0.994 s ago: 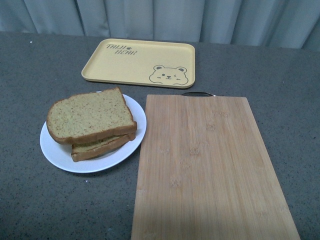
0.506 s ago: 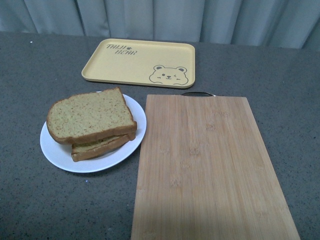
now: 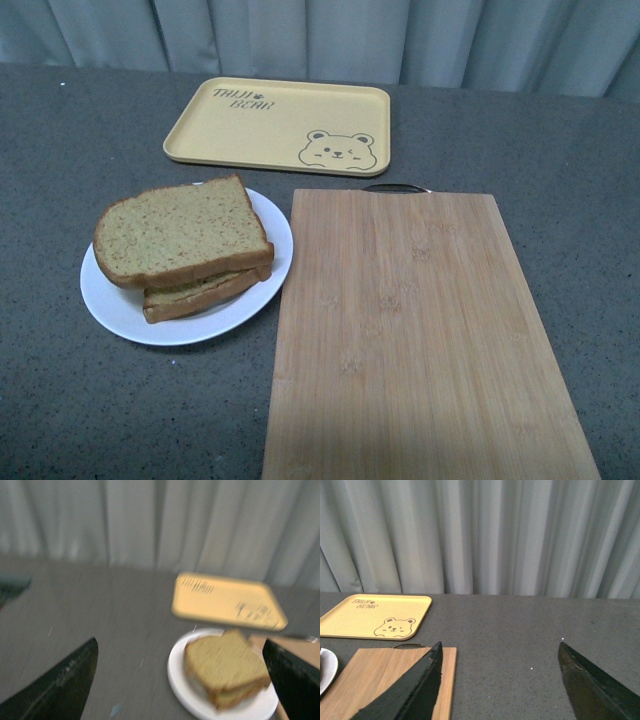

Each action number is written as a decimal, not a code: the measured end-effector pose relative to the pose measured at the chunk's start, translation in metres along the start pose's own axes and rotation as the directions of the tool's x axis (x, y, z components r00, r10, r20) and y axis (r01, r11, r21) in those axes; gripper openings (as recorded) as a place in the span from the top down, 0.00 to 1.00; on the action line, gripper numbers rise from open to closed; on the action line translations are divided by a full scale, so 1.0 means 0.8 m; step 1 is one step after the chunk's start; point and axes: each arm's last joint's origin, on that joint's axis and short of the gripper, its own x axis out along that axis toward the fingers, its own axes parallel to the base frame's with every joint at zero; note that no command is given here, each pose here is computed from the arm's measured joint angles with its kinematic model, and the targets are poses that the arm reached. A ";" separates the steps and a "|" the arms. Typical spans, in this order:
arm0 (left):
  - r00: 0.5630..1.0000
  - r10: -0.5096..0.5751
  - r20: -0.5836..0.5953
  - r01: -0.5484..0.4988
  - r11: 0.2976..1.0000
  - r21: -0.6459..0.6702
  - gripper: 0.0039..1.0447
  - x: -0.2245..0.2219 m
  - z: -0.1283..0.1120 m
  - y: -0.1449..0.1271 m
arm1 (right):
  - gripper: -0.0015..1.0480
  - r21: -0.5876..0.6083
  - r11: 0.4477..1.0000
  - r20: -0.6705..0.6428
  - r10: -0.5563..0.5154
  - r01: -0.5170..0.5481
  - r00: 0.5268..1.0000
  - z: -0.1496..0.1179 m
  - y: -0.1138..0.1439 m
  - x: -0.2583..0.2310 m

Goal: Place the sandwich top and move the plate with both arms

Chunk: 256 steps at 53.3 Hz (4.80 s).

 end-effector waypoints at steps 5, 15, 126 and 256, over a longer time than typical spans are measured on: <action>0.975 0.149 -0.165 -0.161 0.985 -0.063 0.06 0.009 -0.007 0.004 | 0.12 0.000 1.000 0.000 -0.001 0.001 1.000 0.000 0.000 0.000; 0.954 0.102 -0.282 -0.182 0.945 -0.274 0.06 0.049 -0.002 0.015 | 0.09 0.000 1.000 0.000 0.000 0.000 1.000 0.000 0.000 0.000; 0.631 -0.484 -0.606 -0.217 0.640 -0.737 0.96 0.262 -0.181 0.023 | 0.09 0.000 1.000 0.000 -0.001 0.001 1.000 0.000 0.000 0.000; 0.994 -0.097 0.058 0.102 0.991 -0.084 0.57 0.320 -0.041 -0.029 | 0.09 0.000 1.000 0.000 -0.001 0.001 1.000 0.000 0.000 0.000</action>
